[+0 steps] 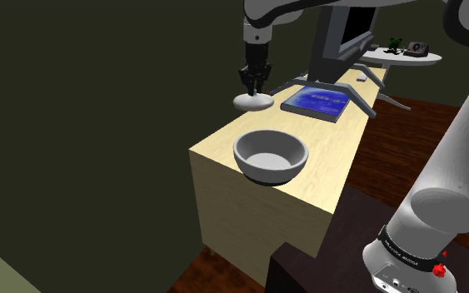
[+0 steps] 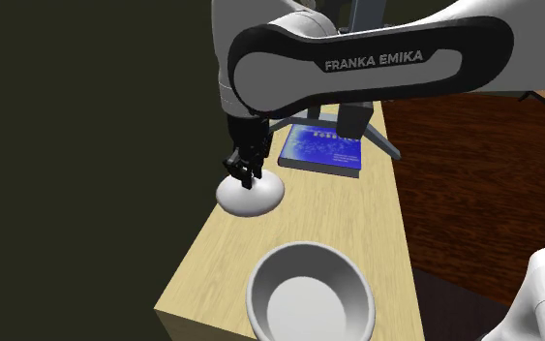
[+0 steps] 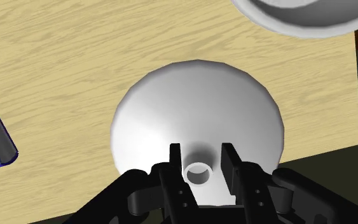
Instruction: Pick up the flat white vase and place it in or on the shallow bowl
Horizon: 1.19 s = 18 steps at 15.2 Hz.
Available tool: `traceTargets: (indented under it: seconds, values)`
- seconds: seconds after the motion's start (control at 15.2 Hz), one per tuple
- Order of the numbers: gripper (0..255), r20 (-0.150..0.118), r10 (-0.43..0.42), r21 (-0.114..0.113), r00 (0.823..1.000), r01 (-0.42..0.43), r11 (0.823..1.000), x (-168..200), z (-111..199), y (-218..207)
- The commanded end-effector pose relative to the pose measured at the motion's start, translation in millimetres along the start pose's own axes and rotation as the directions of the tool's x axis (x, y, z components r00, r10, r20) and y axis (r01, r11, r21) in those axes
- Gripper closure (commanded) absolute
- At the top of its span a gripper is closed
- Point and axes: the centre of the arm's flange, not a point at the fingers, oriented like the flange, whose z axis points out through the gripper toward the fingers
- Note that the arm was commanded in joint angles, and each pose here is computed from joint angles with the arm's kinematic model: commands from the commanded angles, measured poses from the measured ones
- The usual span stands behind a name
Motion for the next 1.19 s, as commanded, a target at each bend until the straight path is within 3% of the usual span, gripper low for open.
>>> traceTargets:
  seconds: [0.0, 0.46, 1.12]
  values:
    - [255, 0.0, 0.0, 0.0, 1.0, 0.0, 1.0, 1, -11, 0]
    - [255, 0.0, 0.0, 0.0, 1.0, 0.0, 1.0, 2, -45, 2]
    - [255, 0.0, 0.0, 0.0, 1.0, 0.0, 1.0, -110, -74, -62]
